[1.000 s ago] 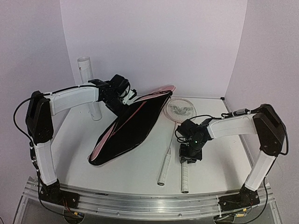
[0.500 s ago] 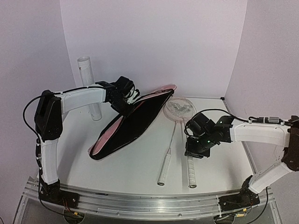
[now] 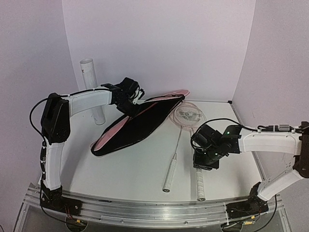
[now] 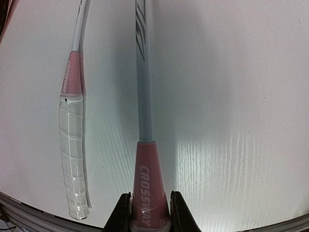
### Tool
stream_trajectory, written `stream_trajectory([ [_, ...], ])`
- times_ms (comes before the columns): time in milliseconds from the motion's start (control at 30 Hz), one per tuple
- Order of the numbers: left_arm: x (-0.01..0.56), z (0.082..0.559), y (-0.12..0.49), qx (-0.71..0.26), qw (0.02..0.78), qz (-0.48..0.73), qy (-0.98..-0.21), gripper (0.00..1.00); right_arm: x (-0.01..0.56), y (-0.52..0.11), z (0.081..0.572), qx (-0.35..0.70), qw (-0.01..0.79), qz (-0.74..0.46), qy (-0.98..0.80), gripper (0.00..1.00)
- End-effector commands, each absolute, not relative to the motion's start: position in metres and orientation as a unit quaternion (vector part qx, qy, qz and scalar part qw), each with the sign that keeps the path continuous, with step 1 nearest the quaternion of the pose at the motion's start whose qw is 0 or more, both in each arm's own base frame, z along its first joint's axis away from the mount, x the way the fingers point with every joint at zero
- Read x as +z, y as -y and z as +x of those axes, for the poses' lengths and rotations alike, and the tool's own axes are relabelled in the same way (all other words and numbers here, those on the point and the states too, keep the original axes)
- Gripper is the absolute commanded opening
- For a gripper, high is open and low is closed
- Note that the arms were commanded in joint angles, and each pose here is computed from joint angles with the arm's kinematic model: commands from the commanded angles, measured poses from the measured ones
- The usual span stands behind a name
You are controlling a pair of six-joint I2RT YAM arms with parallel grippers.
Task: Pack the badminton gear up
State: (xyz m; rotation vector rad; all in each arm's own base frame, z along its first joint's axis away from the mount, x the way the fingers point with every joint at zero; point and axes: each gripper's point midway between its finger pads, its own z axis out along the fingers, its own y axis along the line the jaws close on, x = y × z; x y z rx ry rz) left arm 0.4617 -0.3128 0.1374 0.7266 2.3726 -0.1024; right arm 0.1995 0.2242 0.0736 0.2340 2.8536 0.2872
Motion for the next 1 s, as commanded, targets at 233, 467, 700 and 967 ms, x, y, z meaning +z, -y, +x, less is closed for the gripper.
stream_trajectory([
  [233, 0.174, 0.514, 0.341, -0.077, 0.408, 0.211, -0.885, 0.00, 0.098, -0.203, 0.164, 0.088, 0.150, 0.078, -0.982, 0.00],
  [467, 0.177, 0.532, 0.347, -0.086, 0.423, 0.172, -0.885, 0.00, 0.115, -0.184, 0.156, 0.093, 0.169, 0.092, -0.977, 0.00],
  [700, 0.186, 0.556, 0.333, -0.078, 0.452, 0.143, -0.877, 0.00, 0.117, -0.184, 0.145, 0.094, 0.181, 0.059, -0.977, 0.00],
  [967, 0.178, 0.575, 0.337, -0.072, 0.471, 0.148, -0.866, 0.00, 0.146, -0.197, 0.131, 0.123, 0.211, -0.013, -0.970, 0.00],
])
